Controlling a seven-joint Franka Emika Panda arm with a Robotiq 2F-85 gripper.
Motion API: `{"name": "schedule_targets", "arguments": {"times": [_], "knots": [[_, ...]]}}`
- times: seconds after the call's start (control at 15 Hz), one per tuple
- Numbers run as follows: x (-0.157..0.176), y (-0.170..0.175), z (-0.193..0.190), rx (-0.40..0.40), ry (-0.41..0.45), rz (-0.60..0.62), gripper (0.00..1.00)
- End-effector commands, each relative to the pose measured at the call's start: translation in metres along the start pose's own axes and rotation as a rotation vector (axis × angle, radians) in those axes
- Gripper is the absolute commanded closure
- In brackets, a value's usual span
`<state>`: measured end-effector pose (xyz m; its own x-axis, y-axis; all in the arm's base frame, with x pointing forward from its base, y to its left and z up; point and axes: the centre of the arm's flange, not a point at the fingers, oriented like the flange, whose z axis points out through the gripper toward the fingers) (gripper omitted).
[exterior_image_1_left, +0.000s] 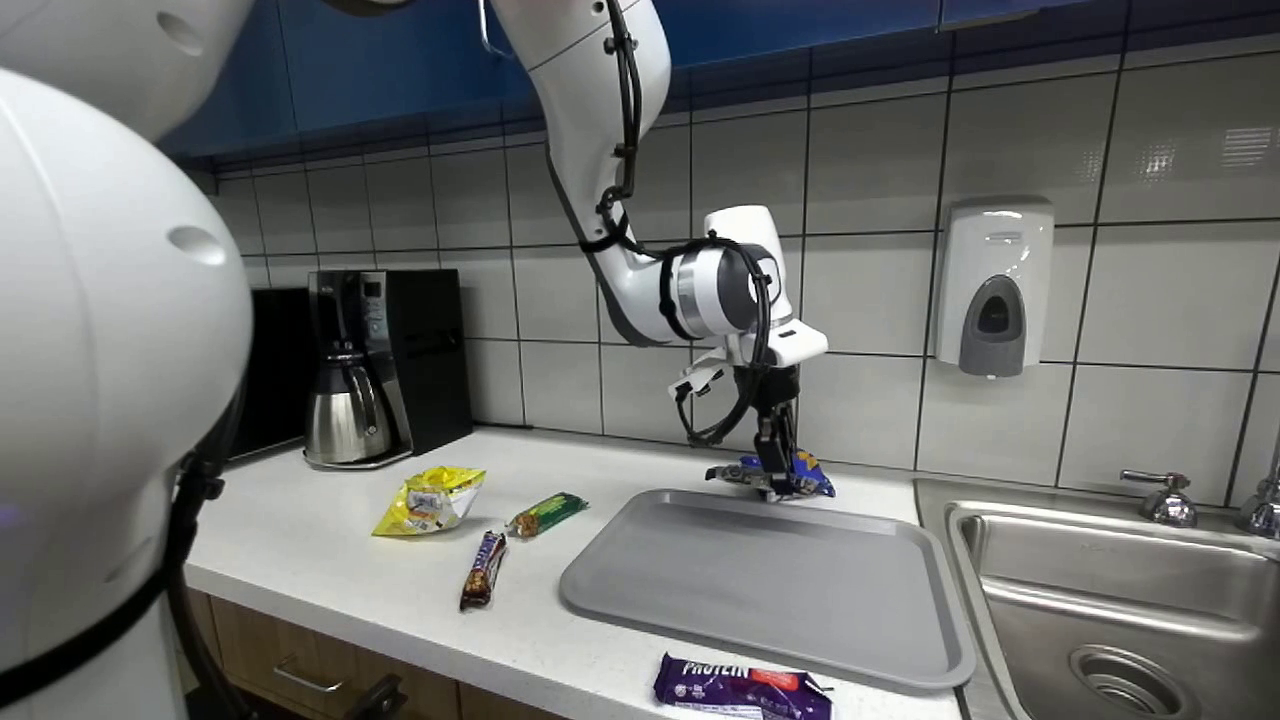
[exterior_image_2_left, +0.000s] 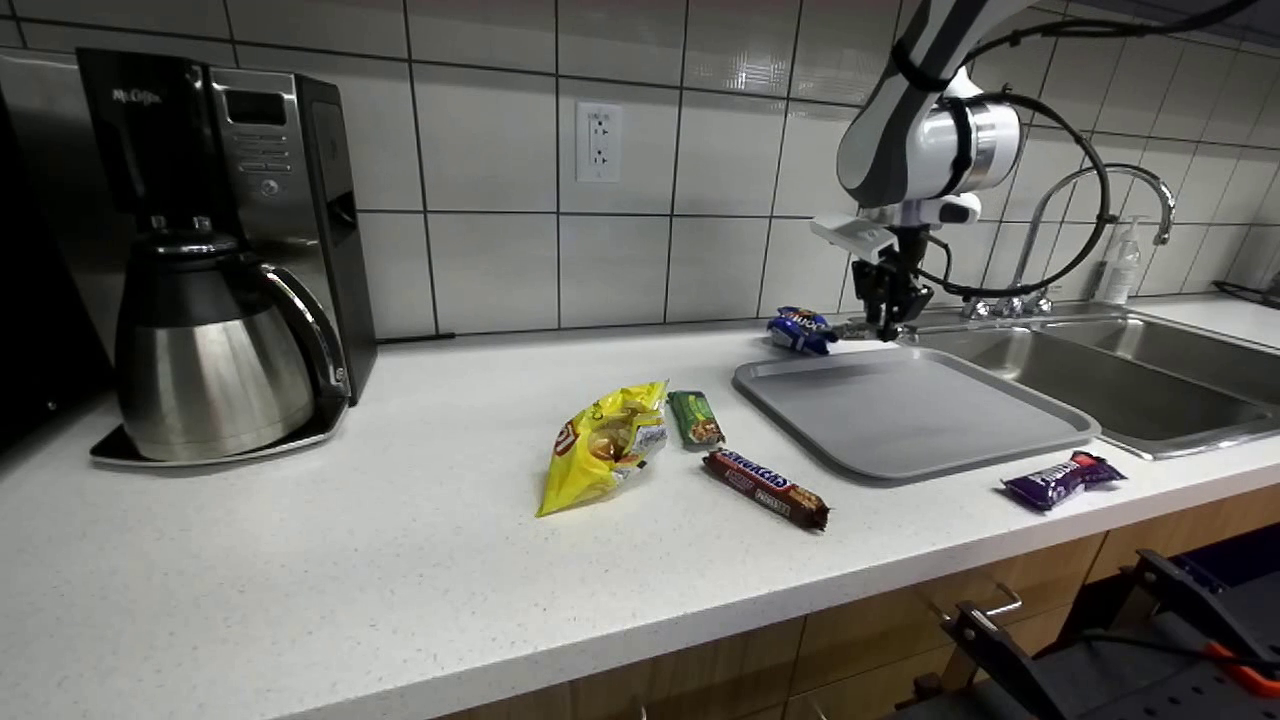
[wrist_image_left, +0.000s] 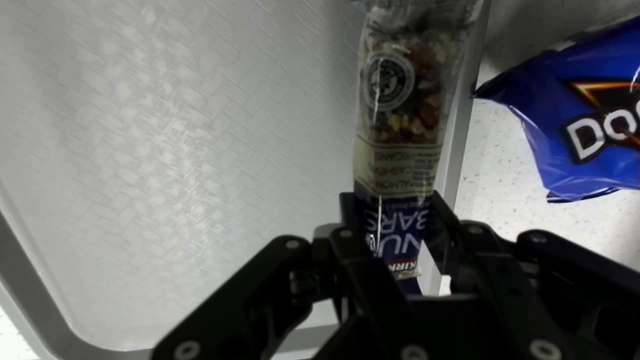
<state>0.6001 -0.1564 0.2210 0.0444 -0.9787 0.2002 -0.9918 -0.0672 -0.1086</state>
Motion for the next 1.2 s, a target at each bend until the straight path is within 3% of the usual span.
{"name": "schedule_targets", "arguments": {"times": [0.0,0.4,1.13], "knots": [[-0.013,0.001,-0.017,0.012,-0.025,-0.080,0.90],[-0.044,-0.014,-0.018,0.022,-0.042,-0.184,0.90],[-0.088,-0.040,-0.026,0.030,-0.043,-0.256,0.90]]}}
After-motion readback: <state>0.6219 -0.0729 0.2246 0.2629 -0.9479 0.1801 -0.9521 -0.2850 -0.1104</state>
